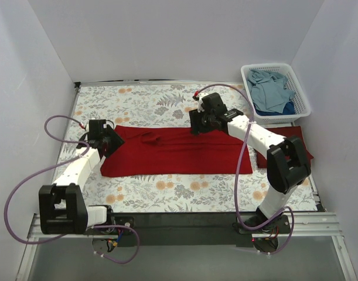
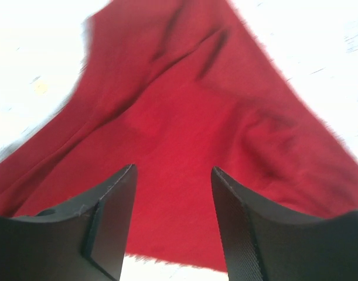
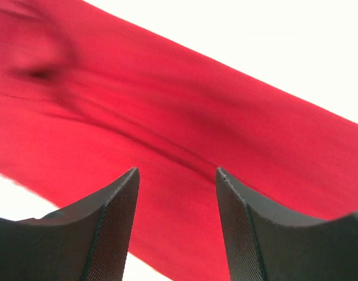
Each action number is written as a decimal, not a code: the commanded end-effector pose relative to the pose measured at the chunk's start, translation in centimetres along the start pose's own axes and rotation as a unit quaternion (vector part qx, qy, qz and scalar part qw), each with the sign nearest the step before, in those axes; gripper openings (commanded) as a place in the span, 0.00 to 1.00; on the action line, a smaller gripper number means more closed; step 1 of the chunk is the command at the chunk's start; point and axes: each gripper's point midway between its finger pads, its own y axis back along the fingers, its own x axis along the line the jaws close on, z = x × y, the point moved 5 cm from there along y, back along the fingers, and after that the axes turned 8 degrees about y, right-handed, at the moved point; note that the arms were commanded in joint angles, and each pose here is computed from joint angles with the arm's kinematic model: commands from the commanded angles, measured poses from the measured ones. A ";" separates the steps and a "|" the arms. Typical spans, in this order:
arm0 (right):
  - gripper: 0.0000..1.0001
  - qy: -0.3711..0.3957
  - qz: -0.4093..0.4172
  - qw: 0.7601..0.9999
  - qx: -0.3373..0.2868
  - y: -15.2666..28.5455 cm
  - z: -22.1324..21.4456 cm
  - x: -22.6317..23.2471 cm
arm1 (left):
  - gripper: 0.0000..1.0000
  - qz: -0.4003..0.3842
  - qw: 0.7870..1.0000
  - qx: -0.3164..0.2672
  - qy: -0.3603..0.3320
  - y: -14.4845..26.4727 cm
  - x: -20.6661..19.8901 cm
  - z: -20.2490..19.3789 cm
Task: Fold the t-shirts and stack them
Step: Fold the tshirt
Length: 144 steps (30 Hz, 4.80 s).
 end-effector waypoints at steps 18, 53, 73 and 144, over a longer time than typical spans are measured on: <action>0.58 -0.243 0.295 0.922 -0.061 -9.9 4.4 9.2 | 0.37 0.009 0.998 0.053 0.041 -8.5 -5.9 2.7; 0.44 -0.270 0.325 0.906 -0.035 -13.5 4.1 11.3 | 0.00 -0.027 0.998 0.045 0.023 -8.6 -7.4 3.2; 0.49 -0.327 0.320 0.888 -0.042 -11.9 4.3 12.0 | 0.00 -0.033 0.998 0.040 0.019 -8.0 -7.7 3.6; 0.02 -0.009 0.239 0.964 -0.113 -11.5 6.0 10.5 | 0.00 0.000 0.999 0.039 0.035 -4.9 -6.2 5.9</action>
